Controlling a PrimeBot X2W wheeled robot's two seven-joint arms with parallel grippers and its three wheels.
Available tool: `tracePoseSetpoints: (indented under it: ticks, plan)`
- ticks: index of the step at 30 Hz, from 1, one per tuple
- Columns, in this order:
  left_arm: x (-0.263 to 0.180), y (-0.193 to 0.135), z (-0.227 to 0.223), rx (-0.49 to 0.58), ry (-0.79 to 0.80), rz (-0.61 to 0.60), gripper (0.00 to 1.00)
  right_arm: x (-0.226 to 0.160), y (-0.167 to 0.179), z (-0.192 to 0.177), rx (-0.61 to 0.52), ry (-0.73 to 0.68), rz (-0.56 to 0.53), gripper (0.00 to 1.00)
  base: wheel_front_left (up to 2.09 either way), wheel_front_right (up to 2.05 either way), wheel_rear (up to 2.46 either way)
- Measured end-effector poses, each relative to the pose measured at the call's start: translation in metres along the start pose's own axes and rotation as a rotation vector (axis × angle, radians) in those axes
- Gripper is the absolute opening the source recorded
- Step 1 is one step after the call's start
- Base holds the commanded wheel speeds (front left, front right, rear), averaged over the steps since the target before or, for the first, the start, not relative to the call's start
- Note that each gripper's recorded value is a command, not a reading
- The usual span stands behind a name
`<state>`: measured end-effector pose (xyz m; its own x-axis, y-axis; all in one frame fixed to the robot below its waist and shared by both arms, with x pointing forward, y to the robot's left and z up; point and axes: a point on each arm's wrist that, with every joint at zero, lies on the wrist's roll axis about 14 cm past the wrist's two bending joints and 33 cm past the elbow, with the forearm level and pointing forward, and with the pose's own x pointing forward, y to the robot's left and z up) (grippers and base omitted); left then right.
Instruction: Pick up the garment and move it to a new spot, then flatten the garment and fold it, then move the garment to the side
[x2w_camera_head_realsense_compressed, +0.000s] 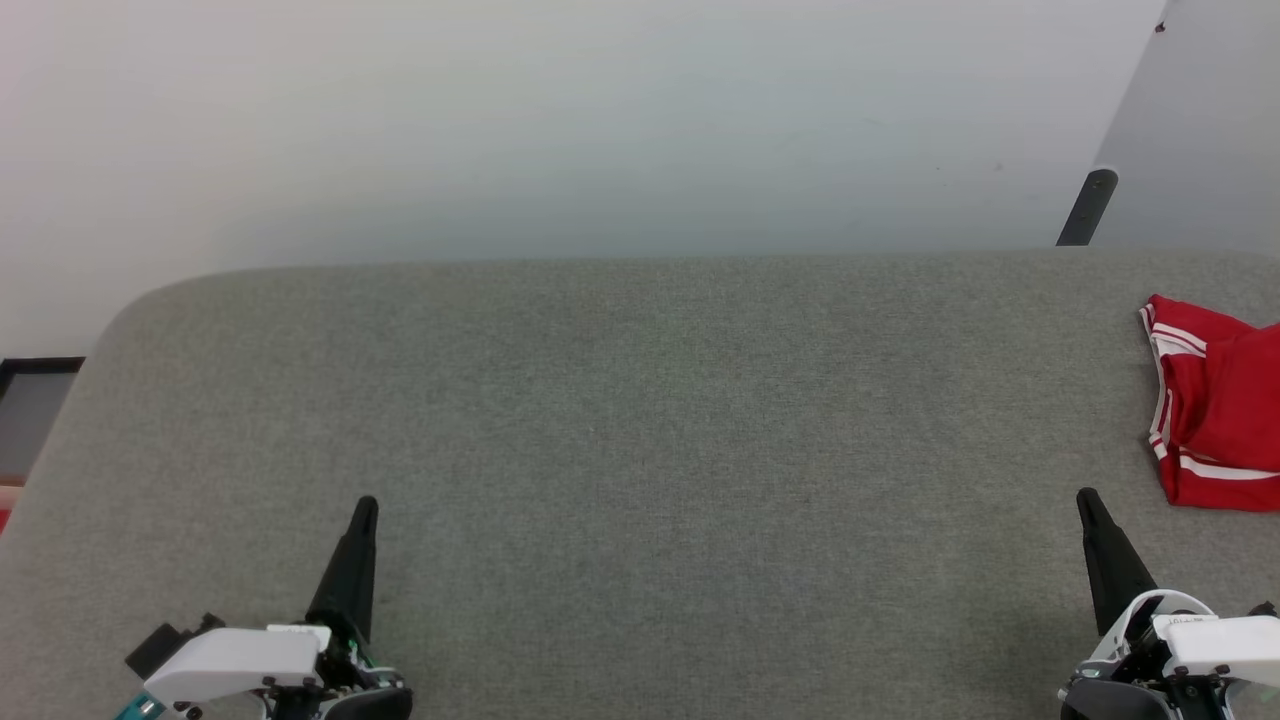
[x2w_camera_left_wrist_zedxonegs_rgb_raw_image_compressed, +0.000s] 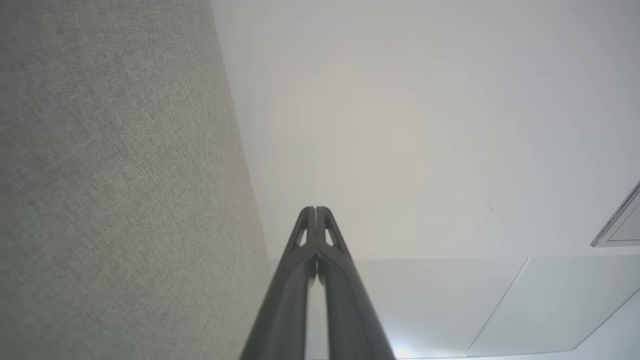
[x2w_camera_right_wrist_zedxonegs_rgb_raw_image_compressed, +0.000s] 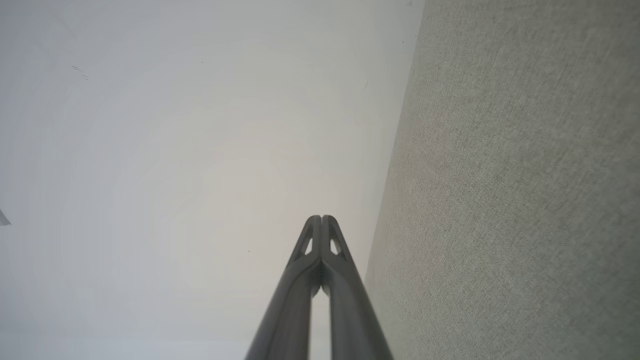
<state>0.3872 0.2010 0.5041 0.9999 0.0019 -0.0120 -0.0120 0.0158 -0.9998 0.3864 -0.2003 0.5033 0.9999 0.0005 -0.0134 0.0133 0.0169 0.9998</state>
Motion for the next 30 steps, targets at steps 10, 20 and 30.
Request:
tracePoseSetpoints:
  ticks: [10,20,30]
  plan:
    - [0.0007,-0.0003,-0.0012,-0.019,0.003,-0.002,0.0,0.0023,0.0029,-0.0003,0.018,0.001,0.009,0.0,0.0,0.0,0.0]
    - [0.0007,-0.0004,-0.0013,-0.019,0.003,-0.002,0.0,0.0023,0.003,-0.0002,0.019,0.001,0.009,0.0,0.0,0.0,0.0]
    - [0.0008,-0.0004,-0.0014,-0.019,0.003,-0.002,0.0,0.0022,0.0029,0.0,0.02,0.0,0.009,0.0,0.0,0.0,0.0]
